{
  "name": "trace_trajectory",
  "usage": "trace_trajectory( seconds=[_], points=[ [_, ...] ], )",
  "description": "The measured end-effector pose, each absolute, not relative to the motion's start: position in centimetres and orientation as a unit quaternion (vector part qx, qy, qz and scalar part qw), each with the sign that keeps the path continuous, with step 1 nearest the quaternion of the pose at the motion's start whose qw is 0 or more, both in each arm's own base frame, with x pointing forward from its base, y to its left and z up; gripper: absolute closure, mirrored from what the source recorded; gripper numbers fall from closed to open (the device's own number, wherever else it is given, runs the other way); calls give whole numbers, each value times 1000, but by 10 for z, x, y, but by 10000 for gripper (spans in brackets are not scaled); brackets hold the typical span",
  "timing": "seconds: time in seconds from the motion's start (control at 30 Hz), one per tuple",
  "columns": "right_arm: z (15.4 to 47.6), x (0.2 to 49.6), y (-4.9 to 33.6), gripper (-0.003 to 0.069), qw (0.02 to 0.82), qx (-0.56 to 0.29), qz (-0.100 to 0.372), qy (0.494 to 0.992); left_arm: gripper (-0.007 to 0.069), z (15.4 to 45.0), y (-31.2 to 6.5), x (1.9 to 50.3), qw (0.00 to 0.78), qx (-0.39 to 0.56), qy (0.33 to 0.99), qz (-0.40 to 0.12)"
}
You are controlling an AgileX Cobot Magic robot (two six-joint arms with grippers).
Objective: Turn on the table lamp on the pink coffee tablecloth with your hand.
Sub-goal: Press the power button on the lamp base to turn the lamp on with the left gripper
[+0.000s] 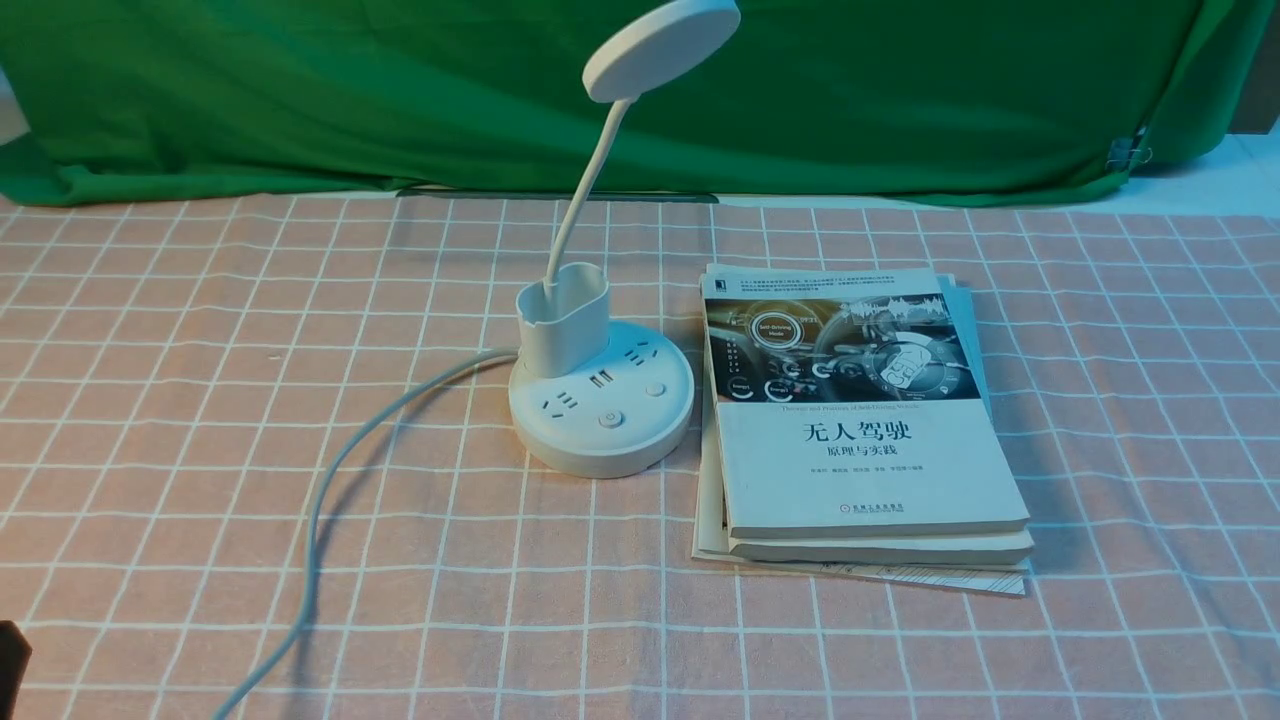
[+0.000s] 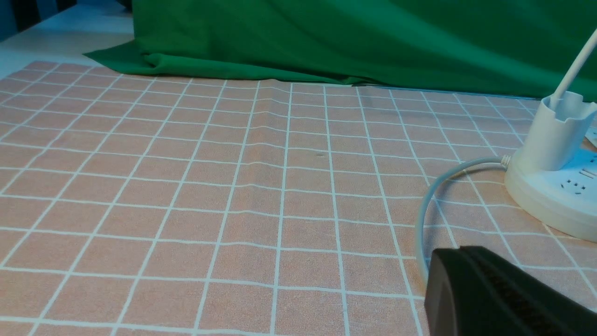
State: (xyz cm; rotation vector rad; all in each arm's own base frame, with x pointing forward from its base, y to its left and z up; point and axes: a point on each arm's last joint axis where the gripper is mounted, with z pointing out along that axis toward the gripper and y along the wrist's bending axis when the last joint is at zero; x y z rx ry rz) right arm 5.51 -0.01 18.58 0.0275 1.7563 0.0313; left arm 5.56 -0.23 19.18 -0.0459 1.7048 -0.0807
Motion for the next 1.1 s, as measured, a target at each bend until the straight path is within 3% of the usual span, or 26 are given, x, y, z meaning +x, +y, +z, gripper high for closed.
trace_trajectory(
  seconds=[0.8,0.87,0.9,0.93,0.97,1.0,1.03,1.07,1.1],
  points=[
    [186,55,0,421,638,12,14,769,624,194,-2,56,668,-14,743,-25],
    [186,55,0,421,638,12,14,769,624,199,-3,56,679,-75,724,-93],
    [186,55,0,421,638,12,14,769,624,199,-3,56,679,-84,722,-103],
    [186,55,0,421,638,12,14,769,624,201,-4,56,672,-157,700,-184],
    [186,55,0,421,638,12,14,769,624,202,-4,56,667,-182,691,-212],
    [186,55,0,421,638,12,14,769,624,204,-5,56,633,-277,650,-316],
    [186,55,0,421,638,12,14,769,624,205,-6,56,604,-332,619,-376],
    [186,55,0,421,638,12,14,769,624,206,-6,56,570,-382,585,-432],
    [186,55,0,421,638,12,14,769,623,207,-6,56,555,-403,569,-455]
  ],
)
